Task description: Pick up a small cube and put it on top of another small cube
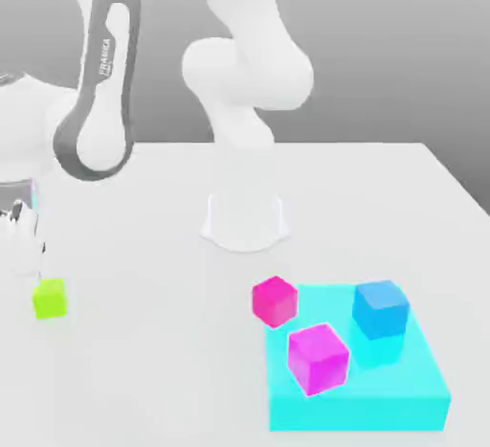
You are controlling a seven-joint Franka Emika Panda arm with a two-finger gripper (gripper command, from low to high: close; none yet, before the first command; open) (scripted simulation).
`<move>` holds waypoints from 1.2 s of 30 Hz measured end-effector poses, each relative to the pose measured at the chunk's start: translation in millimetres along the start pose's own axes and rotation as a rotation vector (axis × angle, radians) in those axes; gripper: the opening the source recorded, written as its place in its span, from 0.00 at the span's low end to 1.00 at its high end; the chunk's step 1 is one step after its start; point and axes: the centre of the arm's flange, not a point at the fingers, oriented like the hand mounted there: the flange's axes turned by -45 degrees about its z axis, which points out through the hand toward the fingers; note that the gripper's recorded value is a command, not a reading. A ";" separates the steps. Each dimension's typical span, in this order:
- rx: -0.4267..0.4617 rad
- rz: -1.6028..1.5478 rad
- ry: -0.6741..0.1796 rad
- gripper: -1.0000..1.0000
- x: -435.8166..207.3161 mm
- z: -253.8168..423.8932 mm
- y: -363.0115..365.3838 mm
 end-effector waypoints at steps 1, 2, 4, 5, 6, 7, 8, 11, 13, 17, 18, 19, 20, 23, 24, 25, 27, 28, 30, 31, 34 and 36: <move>-0.001 0.001 -0.001 0.50 -0.2 10.4 0.5; -0.001 0.002 -0.001 0.50 -0.6 20.8 0.9; -0.002 0.003 -0.001 0.00 -1.9 37.3 1.6; -0.002 0.003 -0.001 0.00 -1.9 37.3 1.6; -0.002 0.003 -0.001 0.00 -1.9 37.3 1.5; -0.002 0.003 -0.001 0.00 -1.8 37.3 1.5; -0.002 0.003 -0.001 0.00 -1.8 37.3 1.5; -0.002 0.003 -0.002 0.00 -1.9 36.7 1.4; -0.001 0.003 -0.002 0.00 -0.9 21.0 1.0; 0.000 0.002 -0.002 0.00 -1.7 -18.0 0.8; 0.004 -0.008 -0.002 0.00 -6.3 -26.7 -11.3; 0.010 -0.031 -0.003 0.00 -15.9 -34.5 -34.3; 0.017 -0.076 -0.005 0.00 -31.9 -42.2 -65.1; 0.033 -0.179 -0.010 0.00 -88.9 -64.9 -141.0; 0.037 -0.206 -0.013 0.00 -109.6 -72.2 -160.9; 0.040 -0.216 -0.015 0.00 -126.5 -79.4 -175.1; 0.044 -0.244 -0.019 0.00 -165.1 -93.3 -201.6; 0.044 -0.256 -0.020 0.00 -185.0 -99.9 -212.6; 0.042 -0.293 -0.023 0.00 -230.5 -111.9 -232.0; 0.040 -0.315 -0.024 0.00 -254.3 -117.1 -239.4; 0.031 -0.383 -0.022 0.00 -329.0 -130.9 -252.0; 0.021 -0.430 -0.018 0.00 -381.4 -138.7 -251.9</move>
